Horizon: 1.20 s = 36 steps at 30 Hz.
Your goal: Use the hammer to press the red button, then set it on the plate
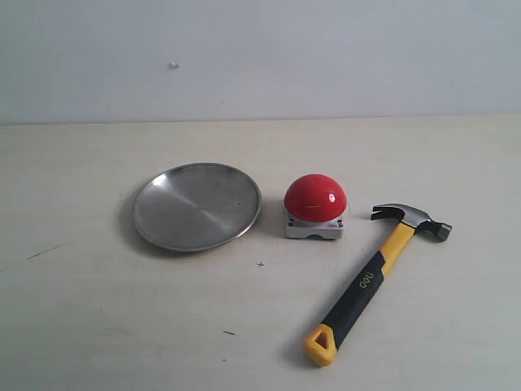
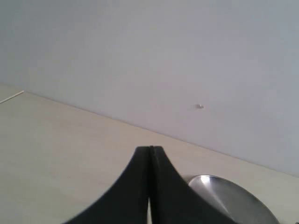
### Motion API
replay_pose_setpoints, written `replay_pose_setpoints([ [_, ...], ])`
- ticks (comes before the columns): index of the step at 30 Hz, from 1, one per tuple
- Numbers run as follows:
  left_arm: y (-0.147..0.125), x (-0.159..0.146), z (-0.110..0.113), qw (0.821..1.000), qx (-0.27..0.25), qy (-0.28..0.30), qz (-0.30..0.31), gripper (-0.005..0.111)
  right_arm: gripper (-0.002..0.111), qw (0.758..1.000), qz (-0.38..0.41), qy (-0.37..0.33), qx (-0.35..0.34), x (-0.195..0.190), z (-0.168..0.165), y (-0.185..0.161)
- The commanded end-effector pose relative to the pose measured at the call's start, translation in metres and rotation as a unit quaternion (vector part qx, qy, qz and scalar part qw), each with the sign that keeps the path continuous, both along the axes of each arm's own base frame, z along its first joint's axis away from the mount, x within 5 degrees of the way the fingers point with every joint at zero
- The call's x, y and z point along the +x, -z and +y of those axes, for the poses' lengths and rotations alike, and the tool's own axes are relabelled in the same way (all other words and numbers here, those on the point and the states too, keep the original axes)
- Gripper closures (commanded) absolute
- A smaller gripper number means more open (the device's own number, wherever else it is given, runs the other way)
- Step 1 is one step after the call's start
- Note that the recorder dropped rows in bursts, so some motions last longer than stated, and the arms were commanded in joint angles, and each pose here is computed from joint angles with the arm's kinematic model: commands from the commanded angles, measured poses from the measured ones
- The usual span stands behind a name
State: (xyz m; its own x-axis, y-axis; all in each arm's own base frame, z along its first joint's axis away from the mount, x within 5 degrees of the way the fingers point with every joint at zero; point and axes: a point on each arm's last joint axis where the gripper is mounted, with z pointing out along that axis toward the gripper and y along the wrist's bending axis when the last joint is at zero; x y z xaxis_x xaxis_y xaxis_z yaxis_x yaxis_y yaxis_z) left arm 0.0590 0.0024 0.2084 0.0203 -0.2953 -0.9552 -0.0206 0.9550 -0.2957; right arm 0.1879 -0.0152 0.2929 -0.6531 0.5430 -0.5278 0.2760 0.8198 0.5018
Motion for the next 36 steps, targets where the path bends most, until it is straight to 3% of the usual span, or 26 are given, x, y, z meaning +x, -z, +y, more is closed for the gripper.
replay_pose_setpoints([
  [1,0.001,-0.001,0.0,1.0,0.0,0.0,-0.003,0.107,0.108,1.0,0.005,-0.009,-0.02,0.018,0.014,0.011],
  [12,0.001,-0.001,0.0,1.0,0.0,0.0,-0.003,0.107,0.108,0.993,0.069,-0.011,-0.095,0.037,0.058,0.043],
  [17,0.001,-0.001,0.0,1.0,0.0,0.0,-0.003,0.107,0.108,0.981,0.139,-0.027,-0.133,0.055,0.091,0.086],
  [20,0.001,-0.001,0.0,1.0,0.0,0.0,-0.003,0.107,0.108,0.984,0.171,-0.002,-0.052,0.059,0.104,0.091],
  [24,0.001,-0.001,0.0,1.0,0.0,0.0,-0.003,0.107,0.108,0.984,0.173,-0.004,-0.05,0.058,0.104,0.091],
  [27,0.001,-0.001,0.0,1.0,0.0,0.0,-0.003,0.107,0.108,0.985,0.168,0.031,0.007,0.06,0.109,0.089],
  [32,0.001,-0.001,0.0,1.0,0.0,0.0,-0.003,0.107,0.108,0.985,0.17,0.034,0.014,0.059,0.109,0.088],
  [36,0.001,-0.001,0.0,1.0,0.0,0.0,-0.003,0.107,0.108,0.98,0.175,0.058,0.067,0.06,0.114,0.087],
])
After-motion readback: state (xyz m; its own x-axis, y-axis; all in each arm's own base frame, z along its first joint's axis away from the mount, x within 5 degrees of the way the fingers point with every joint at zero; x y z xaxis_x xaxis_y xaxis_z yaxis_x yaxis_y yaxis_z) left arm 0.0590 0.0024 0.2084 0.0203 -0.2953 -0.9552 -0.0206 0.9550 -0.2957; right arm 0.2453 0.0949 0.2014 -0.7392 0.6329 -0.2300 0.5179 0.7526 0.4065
